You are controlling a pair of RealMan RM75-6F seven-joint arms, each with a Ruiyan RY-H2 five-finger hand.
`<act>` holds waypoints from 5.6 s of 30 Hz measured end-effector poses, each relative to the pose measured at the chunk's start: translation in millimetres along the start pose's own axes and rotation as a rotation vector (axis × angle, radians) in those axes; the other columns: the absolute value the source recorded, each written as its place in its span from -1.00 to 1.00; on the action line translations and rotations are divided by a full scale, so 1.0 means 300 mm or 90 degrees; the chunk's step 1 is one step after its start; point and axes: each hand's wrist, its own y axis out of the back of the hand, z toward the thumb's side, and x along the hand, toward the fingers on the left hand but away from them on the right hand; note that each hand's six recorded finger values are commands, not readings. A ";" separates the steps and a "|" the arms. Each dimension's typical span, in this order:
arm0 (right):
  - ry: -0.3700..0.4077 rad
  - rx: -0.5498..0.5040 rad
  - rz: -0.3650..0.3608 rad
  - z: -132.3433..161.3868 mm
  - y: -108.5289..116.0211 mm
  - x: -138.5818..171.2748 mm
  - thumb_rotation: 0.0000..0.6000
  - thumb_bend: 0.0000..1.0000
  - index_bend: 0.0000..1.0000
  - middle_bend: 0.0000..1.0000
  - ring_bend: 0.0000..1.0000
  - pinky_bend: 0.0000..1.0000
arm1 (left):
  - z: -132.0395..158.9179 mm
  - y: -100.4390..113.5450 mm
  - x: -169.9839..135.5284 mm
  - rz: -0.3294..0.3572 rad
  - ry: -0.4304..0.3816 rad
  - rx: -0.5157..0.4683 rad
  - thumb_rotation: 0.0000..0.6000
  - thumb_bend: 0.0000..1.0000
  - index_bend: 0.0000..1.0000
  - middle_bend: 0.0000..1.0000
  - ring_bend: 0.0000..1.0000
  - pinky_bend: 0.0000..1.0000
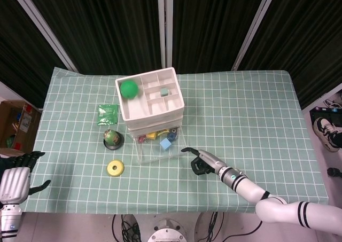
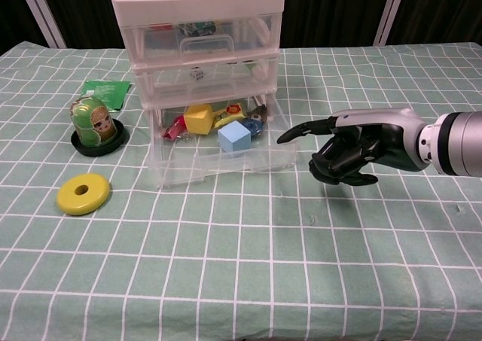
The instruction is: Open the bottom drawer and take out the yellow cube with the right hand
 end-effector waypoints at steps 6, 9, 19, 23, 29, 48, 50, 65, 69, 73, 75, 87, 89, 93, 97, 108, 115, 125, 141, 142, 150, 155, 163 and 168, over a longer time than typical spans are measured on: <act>0.000 0.006 0.007 -0.013 -0.013 0.015 1.00 0.32 -0.74 0.44 0.68 0.82 | 0.002 -0.002 0.002 0.000 -0.002 -0.001 1.00 -0.75 -0.55 -0.61 -0.64 -0.58; 0.007 0.021 0.002 -0.009 -0.007 0.022 1.00 0.28 -0.93 0.44 0.67 0.82 | 0.003 -0.001 0.004 0.002 -0.003 -0.001 1.00 -0.75 -0.55 -0.61 -0.64 -0.58; 0.074 0.262 -0.060 0.094 0.090 0.072 1.00 -0.20 -1.00 0.45 0.65 0.81 | 0.000 0.017 -0.008 0.019 -0.001 -0.003 1.00 -0.75 -0.55 -0.61 -0.64 -0.58; 0.096 0.430 -0.089 0.166 0.127 0.073 1.00 -0.34 -0.92 0.54 0.71 0.81 | 0.003 0.026 -0.020 0.025 -0.002 -0.002 1.00 -0.75 -0.55 -0.61 -0.64 -0.58; 0.124 0.705 -0.150 0.284 0.150 0.034 1.00 -0.42 -0.77 0.67 0.82 0.92 | -0.001 0.041 -0.036 0.036 0.004 -0.002 1.00 -0.75 -0.55 -0.61 -0.64 -0.58; 0.230 1.185 -0.300 0.503 -0.031 -0.258 1.00 -0.51 -0.62 0.83 1.00 1.00 | -0.013 0.034 -0.057 0.054 0.021 -0.029 1.00 -0.75 -0.55 -0.61 -0.64 -0.58; 0.244 1.209 -0.310 0.500 -0.053 -0.268 1.00 -0.51 -0.60 0.83 1.00 1.00 | -0.017 0.030 -0.061 0.054 0.023 -0.030 1.00 -0.75 -0.55 -0.61 -0.64 -0.58; 0.286 1.282 -0.309 0.443 -0.131 -0.317 1.00 -0.51 -0.54 0.84 1.00 1.00 | -0.038 0.015 -0.085 0.057 0.037 -0.042 1.00 -0.75 -0.55 -0.61 -0.64 -0.58; 0.283 1.330 -0.314 0.426 -0.135 -0.343 1.00 -0.51 -0.53 0.84 1.00 1.00 | -0.040 0.010 -0.093 0.056 0.040 -0.044 1.00 -0.75 -0.55 -0.61 -0.64 -0.58; 0.280 1.372 -0.315 0.409 -0.145 -0.371 1.00 -0.51 -0.52 0.84 1.00 1.00 | -0.044 0.008 -0.099 0.055 0.044 -0.046 1.00 -0.75 -0.55 -0.61 -0.64 -0.58; 0.282 1.391 -0.315 0.404 -0.153 -0.385 1.00 -0.51 -0.52 0.84 1.00 1.00 | -0.046 0.007 -0.100 0.056 0.046 -0.046 1.00 -0.75 -0.55 -0.61 -0.64 -0.58; 0.284 1.456 -0.330 0.401 -0.168 -0.447 1.00 -0.51 -0.48 0.84 1.00 1.00 | -0.064 0.000 -0.115 0.055 0.058 -0.050 1.00 -0.75 -0.55 -0.61 -0.64 -0.58; 0.281 1.460 -0.332 0.398 -0.166 -0.454 1.00 -0.51 -0.48 0.84 1.00 1.00 | -0.066 0.000 -0.117 0.055 0.059 -0.050 1.00 -0.75 -0.55 -0.61 -0.64 -0.58; 0.278 1.461 -0.334 0.393 -0.162 -0.460 1.00 -0.51 -0.48 0.85 1.00 1.00 | -0.070 -0.002 -0.117 0.054 0.061 -0.052 1.00 -0.75 -0.55 -0.61 -0.64 -0.58; 0.273 1.465 -0.336 0.394 -0.162 -0.471 1.00 -0.51 -0.48 0.85 1.00 1.00 | -0.065 -0.001 -0.114 0.055 0.056 -0.052 1.00 -0.75 -0.55 -0.61 -0.64 -0.58; 0.257 1.475 -0.336 0.399 -0.159 -0.510 1.00 -0.51 -0.48 0.85 1.00 1.00 | -0.071 0.001 -0.127 0.052 0.064 -0.057 1.00 -0.75 -0.55 -0.61 -0.64 -0.58; 0.246 1.479 -0.330 0.391 -0.156 -0.531 1.00 -0.52 -0.36 0.85 1.00 1.00 | -0.074 -0.002 -0.131 0.052 0.066 -0.061 1.00 -0.75 -0.55 -0.61 -0.64 -0.58; 0.239 1.469 -0.333 0.389 -0.150 -0.545 1.00 -0.28 0.21 0.86 1.00 1.00 | -0.082 -0.002 -0.136 0.054 0.069 -0.063 1.00 -0.75 -0.55 -0.61 -0.64 -0.58; 0.314 1.437 -0.381 0.405 -0.179 -0.454 1.00 -0.22 0.35 0.87 1.00 1.00 | -0.071 0.013 -0.130 0.059 0.058 -0.059 1.00 -0.75 -0.55 -0.61 -0.64 -0.58; 0.318 1.432 -0.387 0.407 -0.177 -0.444 1.00 -0.22 0.35 0.87 1.00 1.00 | -0.070 0.015 -0.129 0.059 0.056 -0.058 1.00 -0.75 -0.55 -0.61 -0.64 -0.58; 0.342 1.316 -0.450 0.422 -0.126 -0.284 1.00 -0.22 0.31 0.87 1.00 1.00 | -0.046 0.030 -0.109 0.060 0.038 -0.052 1.00 -0.75 -0.55 -0.61 -0.64 -0.58; 0.317 1.164 -0.495 0.409 -0.038 -0.129 1.00 -0.22 0.30 0.87 1.00 1.00 | -0.023 0.035 -0.094 0.058 0.026 -0.051 1.00 -0.75 -0.55 -0.61 -0.64 -0.58; 0.231 0.832 -0.438 0.290 0.100 0.050 1.00 -0.22 0.25 0.87 1.00 1.00 | 0.027 0.042 -0.069 0.054 0.002 -0.048 1.00 -0.75 -0.55 -0.61 -0.64 -0.58; 0.135 0.670 -0.373 0.129 0.187 0.115 1.00 -0.22 0.21 0.87 1.00 1.00 | 0.055 0.044 -0.059 0.051 -0.011 -0.046 1.00 -0.75 -0.55 -0.61 -0.64 -0.58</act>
